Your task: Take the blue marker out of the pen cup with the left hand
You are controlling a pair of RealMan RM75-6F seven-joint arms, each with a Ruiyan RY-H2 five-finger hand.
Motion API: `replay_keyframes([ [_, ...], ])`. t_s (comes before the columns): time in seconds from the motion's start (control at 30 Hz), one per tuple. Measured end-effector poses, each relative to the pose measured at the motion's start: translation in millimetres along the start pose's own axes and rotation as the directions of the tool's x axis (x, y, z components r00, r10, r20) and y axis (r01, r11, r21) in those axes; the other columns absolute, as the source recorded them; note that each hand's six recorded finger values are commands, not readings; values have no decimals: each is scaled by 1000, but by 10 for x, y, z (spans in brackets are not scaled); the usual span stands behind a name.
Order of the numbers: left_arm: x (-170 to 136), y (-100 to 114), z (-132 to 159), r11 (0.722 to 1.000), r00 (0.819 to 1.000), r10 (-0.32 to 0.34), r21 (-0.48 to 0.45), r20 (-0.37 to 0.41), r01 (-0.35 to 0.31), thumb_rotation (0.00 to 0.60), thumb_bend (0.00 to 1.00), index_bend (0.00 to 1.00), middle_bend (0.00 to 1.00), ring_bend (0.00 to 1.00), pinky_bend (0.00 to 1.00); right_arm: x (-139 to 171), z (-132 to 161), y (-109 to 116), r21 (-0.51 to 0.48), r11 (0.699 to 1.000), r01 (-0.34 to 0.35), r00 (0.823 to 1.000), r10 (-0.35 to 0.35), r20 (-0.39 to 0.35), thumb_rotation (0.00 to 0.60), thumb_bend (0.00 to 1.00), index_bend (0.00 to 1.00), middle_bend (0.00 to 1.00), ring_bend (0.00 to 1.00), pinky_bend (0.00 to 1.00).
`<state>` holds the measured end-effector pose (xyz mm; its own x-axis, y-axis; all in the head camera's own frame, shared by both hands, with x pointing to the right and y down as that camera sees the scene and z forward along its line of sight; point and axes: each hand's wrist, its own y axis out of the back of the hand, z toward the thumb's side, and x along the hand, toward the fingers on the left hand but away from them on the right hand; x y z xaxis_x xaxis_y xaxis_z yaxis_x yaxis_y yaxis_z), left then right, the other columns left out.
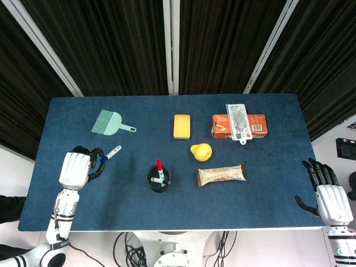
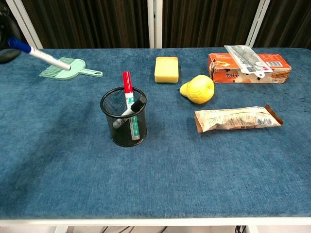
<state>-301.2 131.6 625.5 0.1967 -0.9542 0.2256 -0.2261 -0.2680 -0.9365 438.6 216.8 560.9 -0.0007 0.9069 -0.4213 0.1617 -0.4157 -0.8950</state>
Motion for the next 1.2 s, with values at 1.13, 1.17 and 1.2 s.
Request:
replay_keyframes([
  [1.13,-638,329,-935,937,971,-129,297,-202,186,600,253,72,0,0,1,-3,71,-13,25,999,36,999,-35,-22,600,176,0,0,0,0],
  [1.17,-662,331,-956,929,968,-136,313,-209,198,600,244,72,0,0,0,-6,81,-19,27,999,37,999,-36,-24,600,176,0,0,0,0],
  [1.2,-688,332,-974,921,966,-144,328,-216,210,600,239,72,0,0,0,-7,90,-25,28,999,37,999,-36,-26,600,176,0,0,0,0],
])
